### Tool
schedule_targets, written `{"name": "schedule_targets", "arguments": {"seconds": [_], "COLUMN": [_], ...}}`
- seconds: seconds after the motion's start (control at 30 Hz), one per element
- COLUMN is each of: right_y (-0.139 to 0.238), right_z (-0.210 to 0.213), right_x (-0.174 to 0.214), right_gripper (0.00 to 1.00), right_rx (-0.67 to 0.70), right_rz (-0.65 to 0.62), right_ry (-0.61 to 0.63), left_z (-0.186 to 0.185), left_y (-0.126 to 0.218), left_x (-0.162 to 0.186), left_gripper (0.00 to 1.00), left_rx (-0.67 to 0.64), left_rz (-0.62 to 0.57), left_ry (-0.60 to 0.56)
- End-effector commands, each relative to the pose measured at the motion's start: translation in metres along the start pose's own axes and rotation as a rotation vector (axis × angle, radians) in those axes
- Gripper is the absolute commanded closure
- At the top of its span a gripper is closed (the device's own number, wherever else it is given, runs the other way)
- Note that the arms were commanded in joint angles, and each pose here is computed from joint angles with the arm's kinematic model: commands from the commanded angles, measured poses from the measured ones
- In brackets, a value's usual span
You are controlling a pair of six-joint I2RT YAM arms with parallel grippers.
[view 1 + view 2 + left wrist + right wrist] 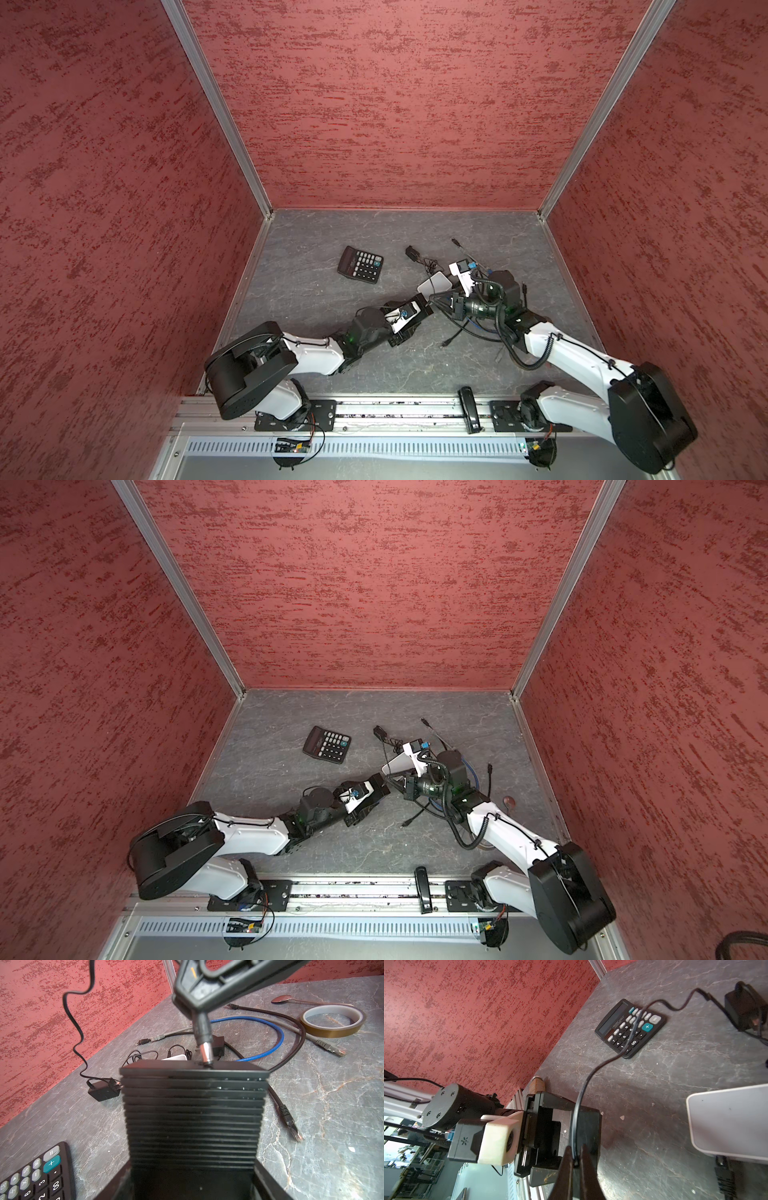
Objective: Insert the plug into the switch port
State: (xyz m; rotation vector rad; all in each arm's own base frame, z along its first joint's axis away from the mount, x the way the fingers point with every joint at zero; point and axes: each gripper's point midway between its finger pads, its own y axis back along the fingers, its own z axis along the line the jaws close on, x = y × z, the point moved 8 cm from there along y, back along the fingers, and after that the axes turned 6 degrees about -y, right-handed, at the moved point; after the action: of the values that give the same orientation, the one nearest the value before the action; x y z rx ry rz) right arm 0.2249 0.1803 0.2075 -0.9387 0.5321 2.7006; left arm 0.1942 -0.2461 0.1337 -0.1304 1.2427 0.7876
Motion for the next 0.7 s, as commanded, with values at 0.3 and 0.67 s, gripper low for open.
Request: {"name": "schedule_targets", "arguments": {"seconds": [0.3, 0.67], "right_y": [-0.004, -0.011], "right_z": [-0.003, -0.006], "right_x": [0.002, 0.008], "right_gripper": [1.0, 1.0], "right_rx": [0.057, 0.138], "right_rz": [-0.01, 0.021], "right_ry": [0.023, 0.039], "left_z": [0.011, 0.018], "left_y": [0.001, -0.005], "left_x": [-0.037, -0.074], "left_gripper": [0.64, 0.69], "left_rx": [-0.029, 0.019], "left_rz": [-0.171, -0.228], "left_ry": [0.061, 0.14]}}
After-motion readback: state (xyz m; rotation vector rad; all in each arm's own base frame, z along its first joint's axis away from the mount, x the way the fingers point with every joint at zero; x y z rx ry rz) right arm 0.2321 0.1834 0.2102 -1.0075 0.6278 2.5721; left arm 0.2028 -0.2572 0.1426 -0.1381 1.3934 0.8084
